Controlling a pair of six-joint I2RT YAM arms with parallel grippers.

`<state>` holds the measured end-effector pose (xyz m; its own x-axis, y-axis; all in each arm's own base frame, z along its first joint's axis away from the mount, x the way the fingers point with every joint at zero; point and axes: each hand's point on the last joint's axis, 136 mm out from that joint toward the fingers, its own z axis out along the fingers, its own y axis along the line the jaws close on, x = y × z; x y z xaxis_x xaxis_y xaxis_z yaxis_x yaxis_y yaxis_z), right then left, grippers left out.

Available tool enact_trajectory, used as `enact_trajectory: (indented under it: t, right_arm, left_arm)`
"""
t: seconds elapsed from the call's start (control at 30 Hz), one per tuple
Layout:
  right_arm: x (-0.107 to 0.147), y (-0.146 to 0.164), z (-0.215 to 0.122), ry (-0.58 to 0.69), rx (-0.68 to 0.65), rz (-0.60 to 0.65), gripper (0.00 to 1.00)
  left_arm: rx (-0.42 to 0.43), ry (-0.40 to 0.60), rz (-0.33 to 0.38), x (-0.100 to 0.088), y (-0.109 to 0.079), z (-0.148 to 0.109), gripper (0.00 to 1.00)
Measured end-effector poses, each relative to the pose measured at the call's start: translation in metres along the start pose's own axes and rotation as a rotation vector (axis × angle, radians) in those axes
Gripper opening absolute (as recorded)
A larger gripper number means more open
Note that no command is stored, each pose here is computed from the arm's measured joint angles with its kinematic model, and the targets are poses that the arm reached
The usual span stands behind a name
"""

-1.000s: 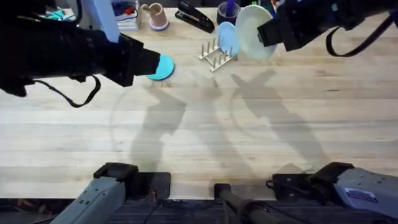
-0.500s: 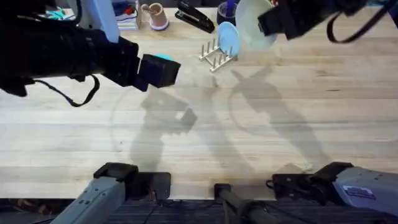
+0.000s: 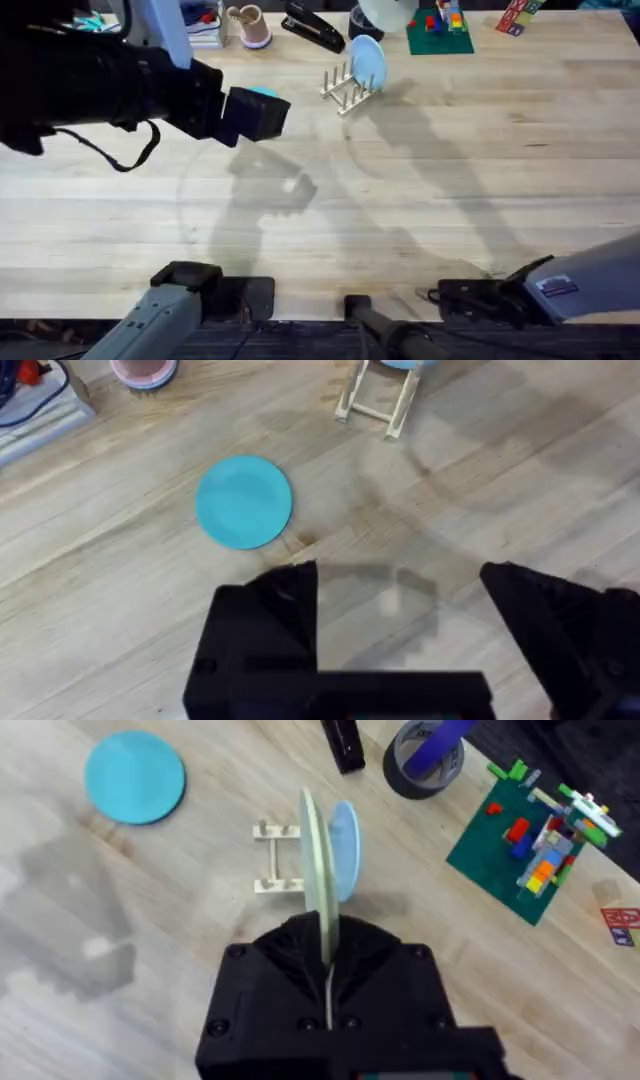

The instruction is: Pick up the plates from the table one by one and place each into a slot on the dish rack.

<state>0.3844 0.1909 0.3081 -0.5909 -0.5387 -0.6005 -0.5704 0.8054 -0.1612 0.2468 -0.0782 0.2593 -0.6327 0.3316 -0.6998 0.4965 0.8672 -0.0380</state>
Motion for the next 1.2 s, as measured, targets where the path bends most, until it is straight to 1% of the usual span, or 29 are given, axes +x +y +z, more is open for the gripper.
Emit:
enact_trajectory:
  t: [0.1,0.2,0.33,0.6,0.93,1.2]
  right_arm:
    - [-0.002,-0.003,0.019,0.029,-0.002,0.002,0.029]
    - [0.003,-0.006,0.037,0.069,-0.004,0.009,0.029]
    - [0.009,-0.013,0.050,0.102,0.000,0.022,0.029]
    - [0.011,-0.024,0.053,0.106,0.016,0.023,0.029]
    - [0.010,-0.021,0.053,0.101,-0.002,0.020,0.030]
    - [0.001,-0.021,0.056,0.065,-0.008,0.011,0.030]
  left_arm:
    - [0.000,0.000,0.000,0.000,0.000,0.000,0.994]
    - [0.000,0.000,0.000,0.000,0.000,0.000,0.995]
    - [0.000,0.000,0.000,0.000,0.000,0.000,0.994]
    - [0.000,0.000,0.000,0.000,0.000,0.000,0.994]
    - [0.000,0.000,0.000,0.000,0.000,0.000,0.995]
    - [0.000,0.000,0.000,0.000,0.000,0.000,0.996]
